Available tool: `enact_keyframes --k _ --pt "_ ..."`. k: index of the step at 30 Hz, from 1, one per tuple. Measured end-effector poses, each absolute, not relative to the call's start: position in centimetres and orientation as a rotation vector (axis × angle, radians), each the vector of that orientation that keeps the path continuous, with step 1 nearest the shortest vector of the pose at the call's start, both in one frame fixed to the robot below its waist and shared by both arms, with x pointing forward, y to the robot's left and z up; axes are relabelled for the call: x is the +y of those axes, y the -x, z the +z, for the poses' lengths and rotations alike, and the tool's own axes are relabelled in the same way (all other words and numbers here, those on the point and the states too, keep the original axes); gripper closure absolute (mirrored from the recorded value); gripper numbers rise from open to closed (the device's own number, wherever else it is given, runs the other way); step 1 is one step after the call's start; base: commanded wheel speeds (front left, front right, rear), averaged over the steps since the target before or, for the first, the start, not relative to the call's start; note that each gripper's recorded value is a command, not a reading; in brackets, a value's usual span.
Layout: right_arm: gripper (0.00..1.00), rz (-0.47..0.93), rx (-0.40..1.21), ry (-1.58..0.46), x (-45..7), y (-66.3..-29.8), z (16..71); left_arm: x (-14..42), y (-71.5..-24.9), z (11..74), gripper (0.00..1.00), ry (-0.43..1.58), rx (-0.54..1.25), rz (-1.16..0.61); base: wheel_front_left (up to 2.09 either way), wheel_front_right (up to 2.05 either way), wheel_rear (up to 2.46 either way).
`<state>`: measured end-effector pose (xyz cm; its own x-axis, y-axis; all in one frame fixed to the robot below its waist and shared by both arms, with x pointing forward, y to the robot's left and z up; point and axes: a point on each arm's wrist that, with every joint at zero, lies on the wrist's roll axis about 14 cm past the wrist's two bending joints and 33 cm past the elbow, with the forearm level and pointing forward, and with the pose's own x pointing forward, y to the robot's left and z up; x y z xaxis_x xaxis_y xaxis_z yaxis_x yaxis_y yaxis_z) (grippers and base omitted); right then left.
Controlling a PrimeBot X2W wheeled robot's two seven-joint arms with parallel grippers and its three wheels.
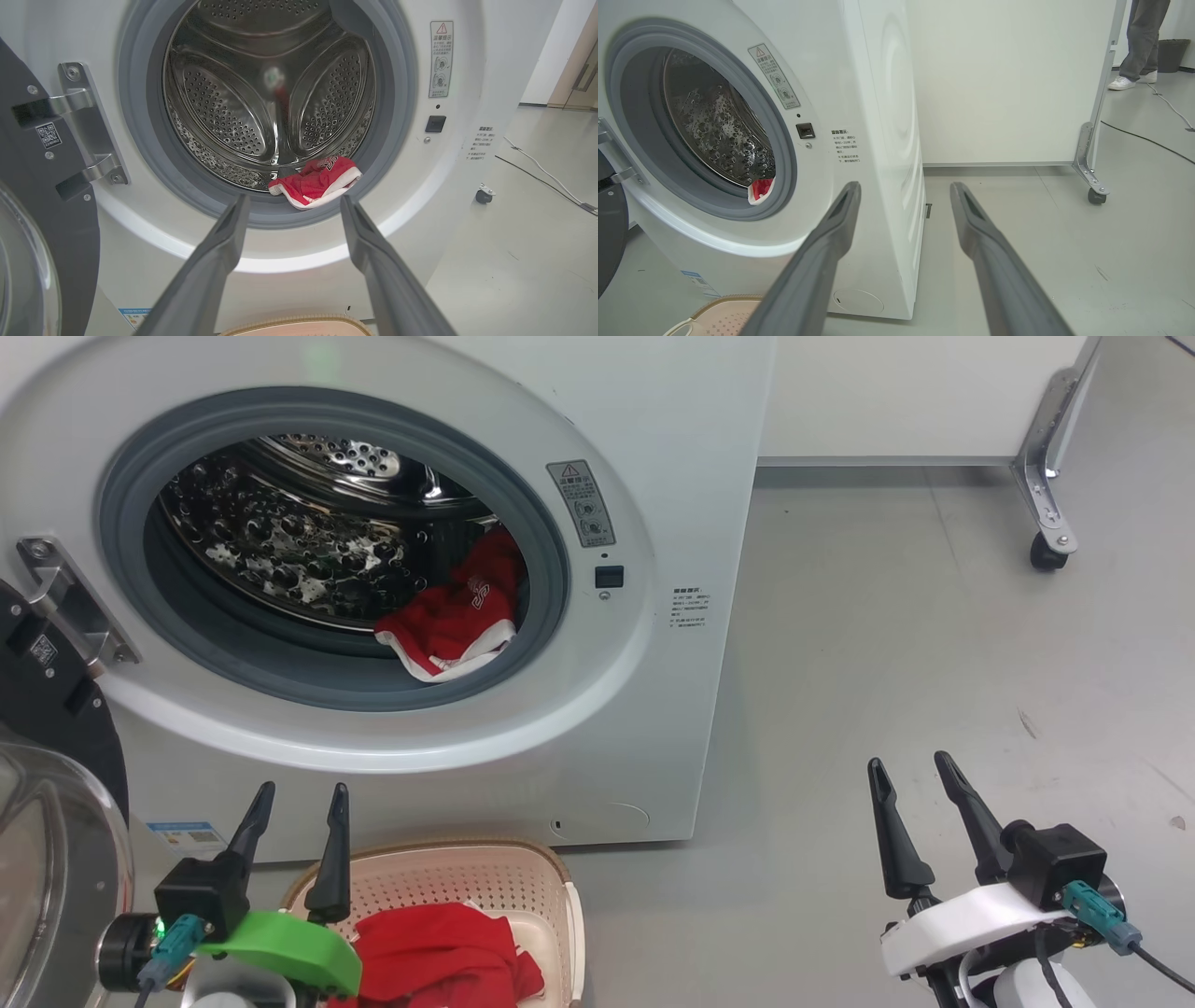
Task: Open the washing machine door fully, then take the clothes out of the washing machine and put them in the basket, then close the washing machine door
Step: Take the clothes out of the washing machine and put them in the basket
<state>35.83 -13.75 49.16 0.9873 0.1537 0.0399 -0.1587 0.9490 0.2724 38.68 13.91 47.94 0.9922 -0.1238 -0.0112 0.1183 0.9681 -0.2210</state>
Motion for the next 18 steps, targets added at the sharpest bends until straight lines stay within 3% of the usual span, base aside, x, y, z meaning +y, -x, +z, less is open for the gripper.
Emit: enact_keyframes --k 18 --pt "0.0 0.144 -0.018 -0.314 -14.01 -35.51 49.12 13.35 -38.03 48.06 0.0 0.224 0.02 -0.14 0.0 0.0 0.0"
